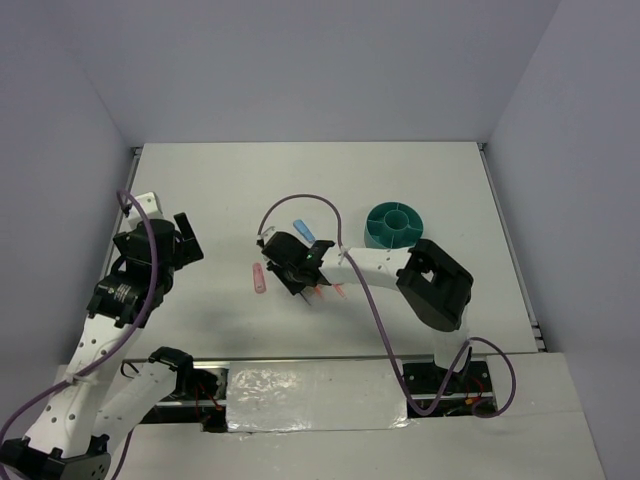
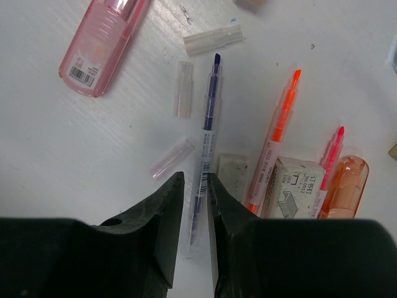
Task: Sort the stationery into containers
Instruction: Pick up the pen from the center of the board.
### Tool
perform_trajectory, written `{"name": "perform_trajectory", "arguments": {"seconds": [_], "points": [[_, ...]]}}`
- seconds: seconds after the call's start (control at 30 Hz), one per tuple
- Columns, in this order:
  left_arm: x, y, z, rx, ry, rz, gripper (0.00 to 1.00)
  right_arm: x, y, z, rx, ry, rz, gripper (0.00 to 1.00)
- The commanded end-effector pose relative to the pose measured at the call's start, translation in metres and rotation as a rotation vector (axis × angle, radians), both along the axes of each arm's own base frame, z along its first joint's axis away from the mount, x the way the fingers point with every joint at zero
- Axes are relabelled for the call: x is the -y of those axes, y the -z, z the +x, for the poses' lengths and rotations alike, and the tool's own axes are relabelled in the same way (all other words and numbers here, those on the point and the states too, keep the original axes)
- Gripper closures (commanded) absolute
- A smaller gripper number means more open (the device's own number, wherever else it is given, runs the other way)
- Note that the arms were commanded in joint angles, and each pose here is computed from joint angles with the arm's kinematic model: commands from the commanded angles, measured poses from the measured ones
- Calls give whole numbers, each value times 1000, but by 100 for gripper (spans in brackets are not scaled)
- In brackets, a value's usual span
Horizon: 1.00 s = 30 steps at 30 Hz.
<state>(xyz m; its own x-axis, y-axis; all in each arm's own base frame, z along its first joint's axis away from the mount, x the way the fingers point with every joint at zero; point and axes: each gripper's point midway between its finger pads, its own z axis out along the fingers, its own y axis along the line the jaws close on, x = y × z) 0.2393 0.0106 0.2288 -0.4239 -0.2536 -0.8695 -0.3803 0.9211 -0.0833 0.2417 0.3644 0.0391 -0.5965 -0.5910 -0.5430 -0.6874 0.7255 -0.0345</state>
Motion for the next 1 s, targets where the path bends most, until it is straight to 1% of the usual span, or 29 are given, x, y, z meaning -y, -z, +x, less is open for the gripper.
{"name": "perform_trajectory", "arguments": {"seconds": [0.0, 0.33, 0.73, 0.87, 0.9, 0.97], "points": [[1, -7, 4, 37, 15, 0, 1, -11, -14, 14, 45, -6, 26, 70], [2, -8, 4, 39, 19, -2, 1, -11, -3, 17, 6, -14, 23, 70], [2, -8, 3, 42, 20, -4, 1, 2, 24, 13, -47, 22, -36, 72], [2, -8, 3, 42, 19, -3, 1, 11, 30, 9, -67, 61, -61, 74], [2, -8, 3, 41, 19, -3, 1, 14, 34, 6, -77, 69, -67, 76], [2, -8, 3, 41, 19, -3, 1, 17, 35, 3, -89, 91, -68, 78]]}}
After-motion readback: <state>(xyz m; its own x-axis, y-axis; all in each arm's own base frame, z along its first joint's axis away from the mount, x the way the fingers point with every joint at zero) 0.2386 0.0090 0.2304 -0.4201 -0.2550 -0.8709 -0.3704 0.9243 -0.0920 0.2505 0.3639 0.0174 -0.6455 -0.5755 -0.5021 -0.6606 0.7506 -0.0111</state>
